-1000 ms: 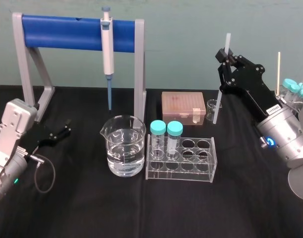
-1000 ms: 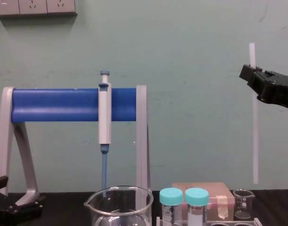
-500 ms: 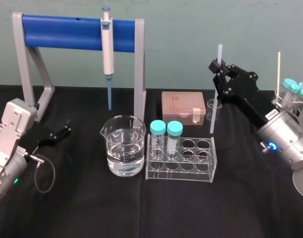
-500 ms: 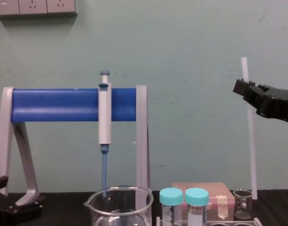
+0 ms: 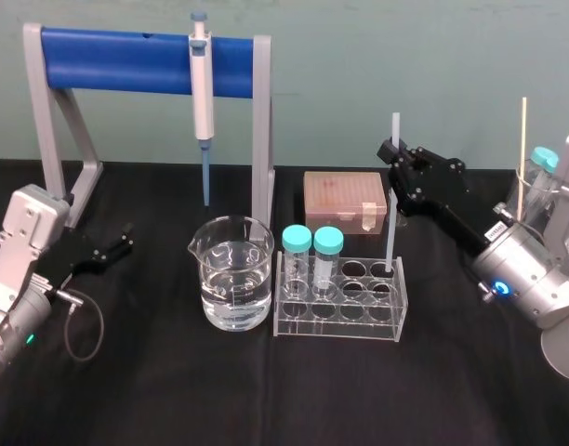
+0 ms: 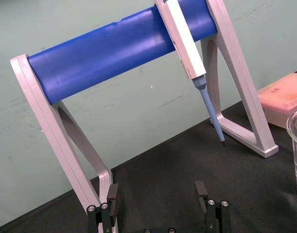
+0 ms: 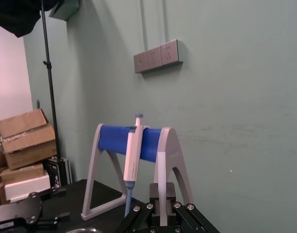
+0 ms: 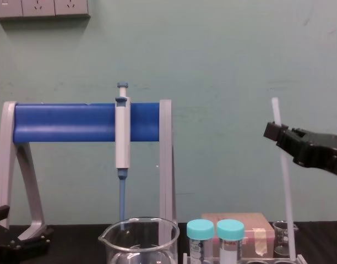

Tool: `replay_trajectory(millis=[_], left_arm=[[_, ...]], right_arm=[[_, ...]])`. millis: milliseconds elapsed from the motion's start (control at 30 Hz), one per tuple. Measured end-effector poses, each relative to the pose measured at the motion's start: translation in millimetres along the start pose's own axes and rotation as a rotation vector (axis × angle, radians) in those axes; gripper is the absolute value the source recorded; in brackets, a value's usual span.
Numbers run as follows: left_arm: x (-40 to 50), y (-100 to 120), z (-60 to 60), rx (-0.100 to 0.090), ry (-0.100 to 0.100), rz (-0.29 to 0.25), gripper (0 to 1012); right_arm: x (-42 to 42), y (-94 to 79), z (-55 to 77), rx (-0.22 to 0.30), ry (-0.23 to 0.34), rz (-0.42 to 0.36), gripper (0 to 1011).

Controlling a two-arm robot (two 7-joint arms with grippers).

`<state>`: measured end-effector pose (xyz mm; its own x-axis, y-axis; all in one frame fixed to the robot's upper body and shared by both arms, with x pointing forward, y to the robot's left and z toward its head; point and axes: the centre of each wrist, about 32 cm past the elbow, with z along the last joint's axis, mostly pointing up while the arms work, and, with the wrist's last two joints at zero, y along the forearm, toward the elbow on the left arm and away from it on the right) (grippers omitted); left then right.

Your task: Pick up the stirring rod with one hand, then place it down.

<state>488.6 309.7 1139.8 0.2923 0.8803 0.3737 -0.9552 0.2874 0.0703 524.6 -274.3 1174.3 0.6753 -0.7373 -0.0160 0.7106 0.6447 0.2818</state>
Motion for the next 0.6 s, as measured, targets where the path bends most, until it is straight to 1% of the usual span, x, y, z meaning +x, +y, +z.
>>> replay_trajectory(millis=[100, 333, 600], left_arm=[[0.0, 0, 0.0, 0.0, 0.0, 0.0, 1000], [0.0, 0, 0.0, 0.0, 0.0, 0.0, 1000], [0.0, 0, 0.0, 0.0, 0.0, 0.0, 1000]], right_arm=[[0.2, 0.4, -6.6, -0.005, 0.002, -0.002, 72], [-0.4, 1.9, -15.0, -0.007, -0.013, -0.008, 72], [-0.8, 5.4, -21.8, 0.007, -0.04, -0.02, 72]])
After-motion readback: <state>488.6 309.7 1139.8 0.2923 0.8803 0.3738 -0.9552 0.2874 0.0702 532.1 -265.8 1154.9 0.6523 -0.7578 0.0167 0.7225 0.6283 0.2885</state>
